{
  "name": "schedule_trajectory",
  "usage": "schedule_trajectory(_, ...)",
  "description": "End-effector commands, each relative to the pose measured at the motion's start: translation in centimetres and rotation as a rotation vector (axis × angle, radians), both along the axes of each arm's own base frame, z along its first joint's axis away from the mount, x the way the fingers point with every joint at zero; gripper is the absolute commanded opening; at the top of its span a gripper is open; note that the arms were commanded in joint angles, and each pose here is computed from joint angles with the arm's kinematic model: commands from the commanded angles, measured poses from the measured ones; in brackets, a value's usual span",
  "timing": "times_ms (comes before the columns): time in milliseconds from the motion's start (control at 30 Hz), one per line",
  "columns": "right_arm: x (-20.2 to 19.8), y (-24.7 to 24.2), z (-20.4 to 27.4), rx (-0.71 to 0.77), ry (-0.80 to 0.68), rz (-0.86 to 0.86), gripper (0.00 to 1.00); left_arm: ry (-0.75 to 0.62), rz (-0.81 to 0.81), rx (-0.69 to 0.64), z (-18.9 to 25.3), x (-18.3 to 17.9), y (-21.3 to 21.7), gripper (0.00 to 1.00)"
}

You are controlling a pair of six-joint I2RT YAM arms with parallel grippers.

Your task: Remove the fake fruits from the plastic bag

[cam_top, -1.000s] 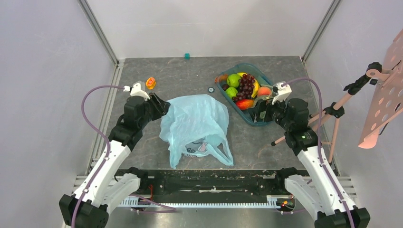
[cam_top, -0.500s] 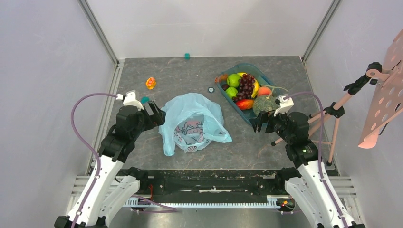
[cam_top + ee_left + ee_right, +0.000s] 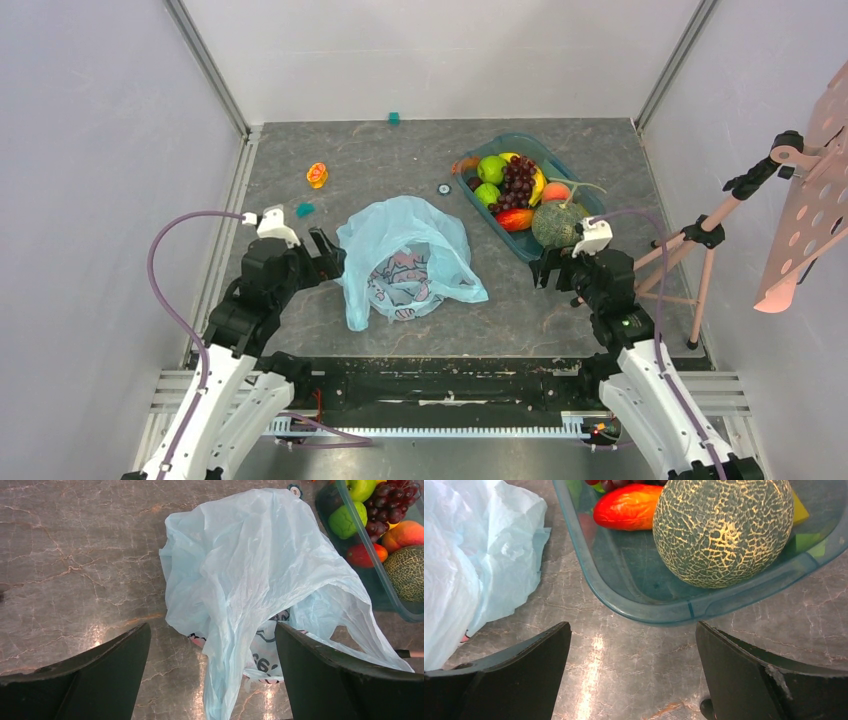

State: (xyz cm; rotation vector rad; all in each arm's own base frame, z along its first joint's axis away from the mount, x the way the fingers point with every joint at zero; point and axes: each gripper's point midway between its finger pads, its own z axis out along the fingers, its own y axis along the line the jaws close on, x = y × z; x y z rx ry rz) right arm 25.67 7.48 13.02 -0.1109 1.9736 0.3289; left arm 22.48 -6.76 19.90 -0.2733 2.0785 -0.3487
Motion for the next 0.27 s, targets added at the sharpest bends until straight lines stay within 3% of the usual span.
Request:
schedule_trajectory(0, 1.0, -0.26, 0.88, 0.006, -0.061, -0.028, 0.98, -0.037, 0.015, 0.039, 0.59, 0.07, 0.83, 1.0)
schedule_trajectory(233, 1.11, -0.4, 0.97, -0.015, -0.047, -0.025, 0.98, -0.042, 0.057, 0.042, 0.6, 0.04, 1.49, 1.0)
